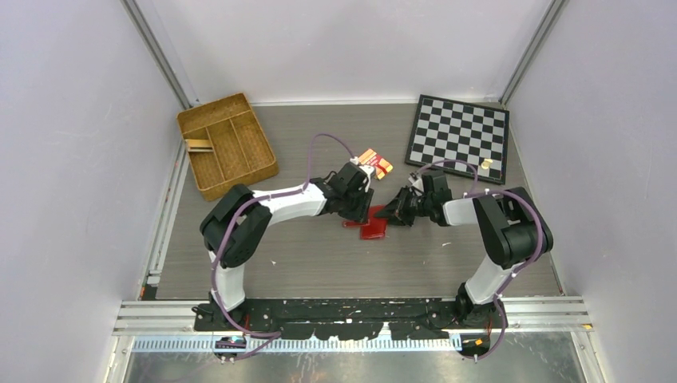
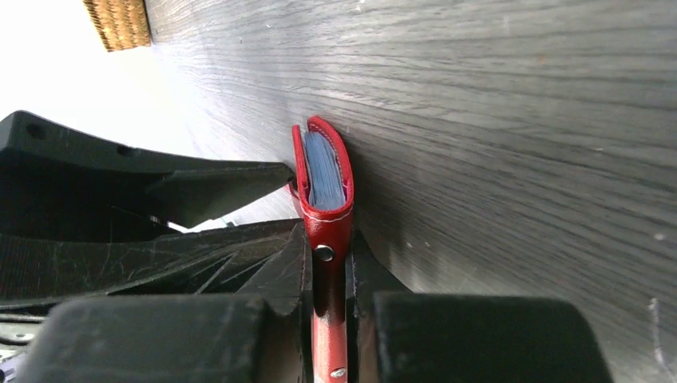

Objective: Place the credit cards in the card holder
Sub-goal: Turn over the card holder at the center of the board.

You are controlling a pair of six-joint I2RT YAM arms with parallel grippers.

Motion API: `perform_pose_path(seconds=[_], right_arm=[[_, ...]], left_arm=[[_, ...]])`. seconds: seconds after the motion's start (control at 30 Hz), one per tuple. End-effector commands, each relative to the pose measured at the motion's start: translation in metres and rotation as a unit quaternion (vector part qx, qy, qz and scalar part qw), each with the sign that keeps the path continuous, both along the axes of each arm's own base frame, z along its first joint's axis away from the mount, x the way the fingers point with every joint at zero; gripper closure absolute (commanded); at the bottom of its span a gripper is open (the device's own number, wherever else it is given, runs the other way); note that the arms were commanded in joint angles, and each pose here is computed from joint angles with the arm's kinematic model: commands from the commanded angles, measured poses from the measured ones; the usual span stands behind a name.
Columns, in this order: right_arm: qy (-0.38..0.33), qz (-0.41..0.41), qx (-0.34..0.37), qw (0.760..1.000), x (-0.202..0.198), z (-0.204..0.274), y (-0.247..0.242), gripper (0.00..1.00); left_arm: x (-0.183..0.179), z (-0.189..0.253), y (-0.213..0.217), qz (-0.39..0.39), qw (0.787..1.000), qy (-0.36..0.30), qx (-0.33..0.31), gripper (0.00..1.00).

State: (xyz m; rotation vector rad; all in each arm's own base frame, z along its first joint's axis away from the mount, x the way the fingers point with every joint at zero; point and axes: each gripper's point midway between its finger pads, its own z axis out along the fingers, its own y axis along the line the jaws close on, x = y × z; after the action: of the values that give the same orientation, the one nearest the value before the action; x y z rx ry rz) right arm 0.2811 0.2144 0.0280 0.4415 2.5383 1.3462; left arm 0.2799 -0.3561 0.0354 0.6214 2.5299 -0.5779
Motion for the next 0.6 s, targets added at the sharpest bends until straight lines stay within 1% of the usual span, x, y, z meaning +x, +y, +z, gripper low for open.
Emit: perform_pose_path(seconds=[0.0,0.03,0.13,0.17,0.27,0.33,0.4,0.47,0.57], right_arm=[[-0.010,-0.012,-0.064,0.998,0.009,0.018,-0.008,0.97],[-0.003,-0.007,-0.092,0.996,0.004,0.022,-0.015,0.99],[-0.017,-0.012,-0.201,0.979,0.006,0.042,-0.046,1.00],[-0.027,-0.007,-0.234,0.972,0.007,0.051,-0.056,1.00],[-0.022,0.000,-0.330,0.944,0.002,0.070,-0.082,1.00],[-0.011,0.000,-0.404,0.915,-0.002,0.079,-0.100,0.99],[-0.006,-0.007,-0.491,0.871,-0.006,0.088,-0.119,0.99],[-0.013,-0.007,-0.551,0.834,-0.009,0.096,-0.123,0.99],[-0.019,-0.019,-0.590,0.807,-0.007,0.099,-0.118,1.00]], left_arm=[[0.001,0.010,0.015,0.020,1.000,0.001,-0.014,0.53],[0.004,0.018,0.021,0.029,0.999,-0.005,-0.021,0.49],[0.010,0.047,0.039,0.054,0.997,-0.023,-0.049,0.38],[0.010,0.056,0.047,0.061,0.996,-0.028,-0.055,0.35],[0.009,0.078,0.070,0.076,0.994,-0.041,-0.066,0.30],[0.007,0.086,0.087,0.087,0.993,-0.044,-0.066,0.27],[0.004,0.093,0.102,0.096,0.992,-0.044,-0.069,0.26],[0.000,0.100,0.114,0.102,0.991,-0.047,-0.077,0.24],[-0.005,0.103,0.128,0.108,0.989,-0.049,-0.083,0.22]])
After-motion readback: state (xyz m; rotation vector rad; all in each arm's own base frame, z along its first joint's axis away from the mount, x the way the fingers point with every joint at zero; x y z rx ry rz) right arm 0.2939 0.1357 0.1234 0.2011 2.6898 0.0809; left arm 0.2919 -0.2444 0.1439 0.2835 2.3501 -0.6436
